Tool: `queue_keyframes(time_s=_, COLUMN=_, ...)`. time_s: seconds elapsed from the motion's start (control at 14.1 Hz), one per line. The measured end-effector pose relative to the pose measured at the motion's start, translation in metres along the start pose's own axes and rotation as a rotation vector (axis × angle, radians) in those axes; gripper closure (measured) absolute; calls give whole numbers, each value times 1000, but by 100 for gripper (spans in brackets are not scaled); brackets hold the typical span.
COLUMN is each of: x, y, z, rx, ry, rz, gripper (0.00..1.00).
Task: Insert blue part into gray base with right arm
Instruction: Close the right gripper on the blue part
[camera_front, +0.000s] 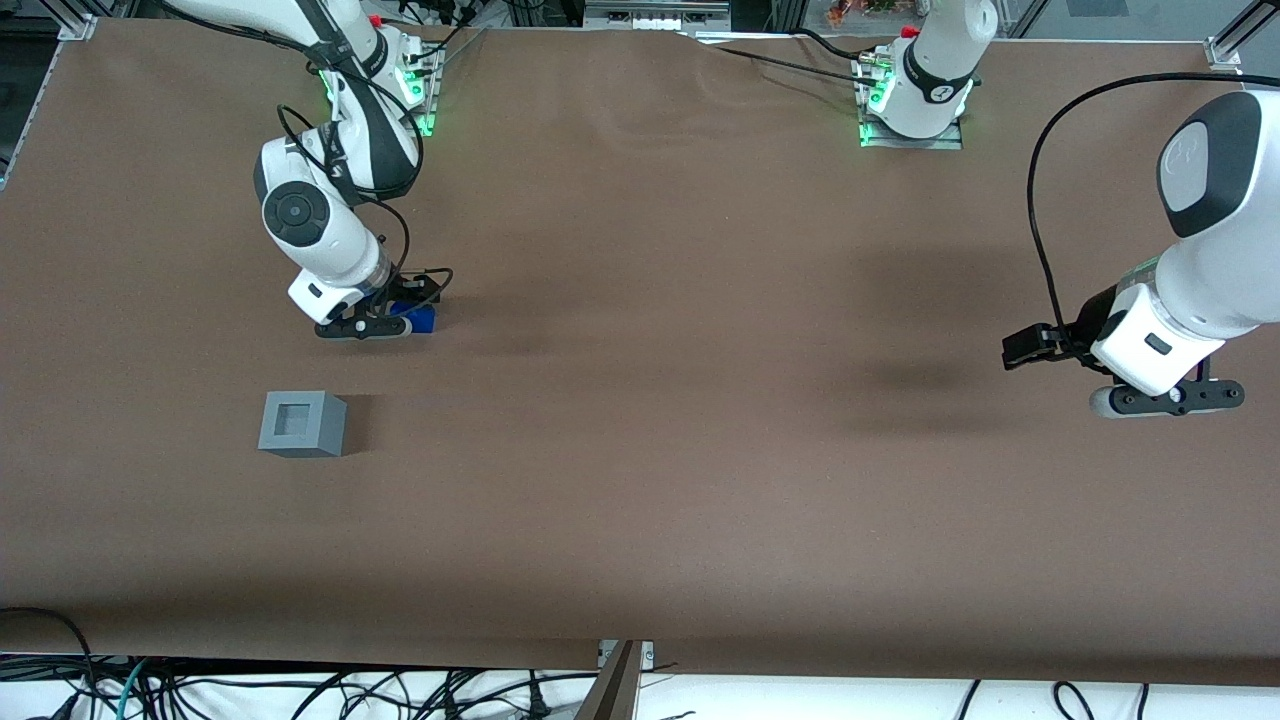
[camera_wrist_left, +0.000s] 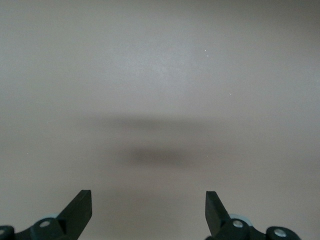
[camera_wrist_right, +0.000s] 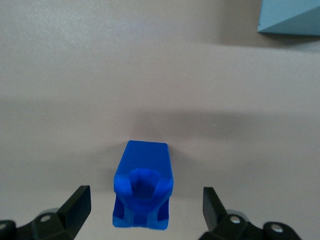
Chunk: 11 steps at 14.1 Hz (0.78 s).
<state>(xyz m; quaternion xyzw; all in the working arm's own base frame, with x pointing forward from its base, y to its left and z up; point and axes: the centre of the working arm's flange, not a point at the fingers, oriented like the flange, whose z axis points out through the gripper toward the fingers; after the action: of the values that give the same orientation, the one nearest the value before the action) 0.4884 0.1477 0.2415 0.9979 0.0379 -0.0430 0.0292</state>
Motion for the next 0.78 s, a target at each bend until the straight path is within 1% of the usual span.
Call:
queue_keyframes(time_s=0.21, x=1, y=-1, z=12, rx=1, ry=9, rz=-8, gripper=1)
queue_keyframes(time_s=0.57, x=1, y=-2, z=23, rx=1, ry=-2, rz=-9, gripper=1)
queue_keyframes(time_s=0.64, x=1, y=-2, z=24, rx=1, ry=-3, rz=-9, gripper=4)
queue_keyframes(time_s=0.71, x=1, y=-2, z=25, rx=-1, ry=-3, rz=-12, gripper=4)
queue_keyframes(time_s=0.78, x=1, y=-2, z=25, rx=-4, ry=-2, rz=-16, gripper=13)
